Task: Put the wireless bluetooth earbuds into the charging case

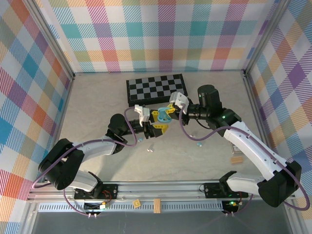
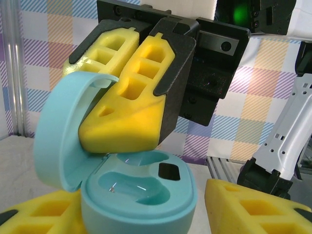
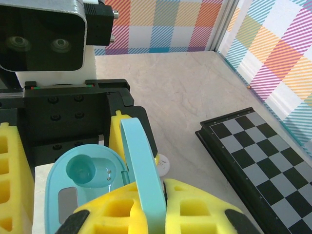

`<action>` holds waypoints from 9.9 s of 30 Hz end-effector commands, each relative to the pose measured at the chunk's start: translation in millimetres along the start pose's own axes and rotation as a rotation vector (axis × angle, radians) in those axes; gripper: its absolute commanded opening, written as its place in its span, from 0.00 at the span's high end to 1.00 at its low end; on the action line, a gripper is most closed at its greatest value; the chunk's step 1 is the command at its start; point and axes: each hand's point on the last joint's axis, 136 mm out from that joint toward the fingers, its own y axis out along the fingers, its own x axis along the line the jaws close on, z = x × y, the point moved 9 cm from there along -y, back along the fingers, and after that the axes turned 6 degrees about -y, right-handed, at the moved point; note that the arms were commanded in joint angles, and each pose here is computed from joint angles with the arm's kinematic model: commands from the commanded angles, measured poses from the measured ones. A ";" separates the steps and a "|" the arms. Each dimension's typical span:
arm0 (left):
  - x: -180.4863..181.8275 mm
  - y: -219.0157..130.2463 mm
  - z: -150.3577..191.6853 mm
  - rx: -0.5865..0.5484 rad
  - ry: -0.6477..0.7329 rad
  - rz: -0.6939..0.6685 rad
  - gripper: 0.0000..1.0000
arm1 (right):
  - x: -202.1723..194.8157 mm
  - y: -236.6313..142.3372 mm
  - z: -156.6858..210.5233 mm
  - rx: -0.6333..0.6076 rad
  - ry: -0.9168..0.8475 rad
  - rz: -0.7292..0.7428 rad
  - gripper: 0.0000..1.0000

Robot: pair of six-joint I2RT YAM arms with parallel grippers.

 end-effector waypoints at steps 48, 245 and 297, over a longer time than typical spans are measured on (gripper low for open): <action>-5.9 -1.0 -7.8 -0.042 0.045 0.038 0.62 | 4.9 -11.2 -13.3 -0.075 0.008 -0.026 0.64; 8.4 -18.9 -20.5 -0.090 0.050 -0.007 0.61 | 63.8 -7.8 268.8 0.488 1.577 0.167 0.58; 6.3 -21.0 -19.5 -0.090 0.057 -0.010 0.61 | 69.0 17.5 255.0 0.466 1.516 0.034 0.69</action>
